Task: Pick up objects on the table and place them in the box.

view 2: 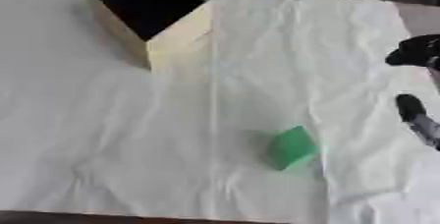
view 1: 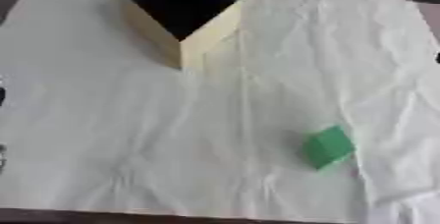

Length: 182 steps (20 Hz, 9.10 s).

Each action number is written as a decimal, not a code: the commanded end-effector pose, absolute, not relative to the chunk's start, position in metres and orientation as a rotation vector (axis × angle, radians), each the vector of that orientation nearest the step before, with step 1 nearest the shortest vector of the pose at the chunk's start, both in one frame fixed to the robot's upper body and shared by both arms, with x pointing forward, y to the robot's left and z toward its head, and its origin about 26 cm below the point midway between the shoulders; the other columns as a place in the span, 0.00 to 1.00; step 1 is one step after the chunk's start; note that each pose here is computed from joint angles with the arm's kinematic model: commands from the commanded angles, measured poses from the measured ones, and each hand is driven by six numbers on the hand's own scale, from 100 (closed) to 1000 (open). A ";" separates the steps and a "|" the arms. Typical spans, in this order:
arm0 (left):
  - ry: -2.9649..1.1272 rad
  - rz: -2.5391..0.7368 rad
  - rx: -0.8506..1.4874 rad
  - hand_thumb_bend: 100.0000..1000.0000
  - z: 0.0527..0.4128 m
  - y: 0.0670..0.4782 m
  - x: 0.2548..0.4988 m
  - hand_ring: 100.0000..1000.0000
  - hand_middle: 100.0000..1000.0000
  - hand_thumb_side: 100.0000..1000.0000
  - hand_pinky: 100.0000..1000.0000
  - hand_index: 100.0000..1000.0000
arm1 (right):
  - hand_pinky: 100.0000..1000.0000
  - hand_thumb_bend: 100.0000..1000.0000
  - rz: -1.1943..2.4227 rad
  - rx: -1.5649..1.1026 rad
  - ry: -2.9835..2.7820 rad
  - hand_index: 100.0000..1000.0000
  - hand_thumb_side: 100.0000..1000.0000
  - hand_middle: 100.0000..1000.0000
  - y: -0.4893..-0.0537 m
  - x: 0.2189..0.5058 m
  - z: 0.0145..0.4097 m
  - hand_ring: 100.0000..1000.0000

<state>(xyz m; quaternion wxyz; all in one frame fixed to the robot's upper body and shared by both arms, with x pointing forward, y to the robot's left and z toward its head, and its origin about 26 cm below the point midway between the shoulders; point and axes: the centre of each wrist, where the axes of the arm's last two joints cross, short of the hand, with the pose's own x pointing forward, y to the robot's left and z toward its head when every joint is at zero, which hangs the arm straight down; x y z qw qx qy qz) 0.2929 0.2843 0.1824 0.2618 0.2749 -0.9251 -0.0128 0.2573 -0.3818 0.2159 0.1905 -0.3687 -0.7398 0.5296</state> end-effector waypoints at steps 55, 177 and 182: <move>-2.537 -0.088 0.647 0.26 0.191 0.274 0.294 0.57 0.73 0.63 0.57 0.74 | 0.87 0.32 2.080 -0.680 -1.489 1.00 0.29 0.83 -0.318 0.279 0.228 0.95; -2.503 -0.206 0.438 0.19 0.188 0.248 0.296 0.54 0.72 0.66 0.56 0.73 | 0.64 0.00 1.233 -1.007 -2.028 0.56 0.00 0.29 -0.269 0.415 0.389 0.54; -2.501 -0.201 0.434 0.19 0.188 0.247 0.296 0.53 0.72 0.66 0.56 0.73 | 0.64 0.00 1.276 -0.967 -2.038 0.56 0.00 0.29 -0.256 0.418 0.386 0.54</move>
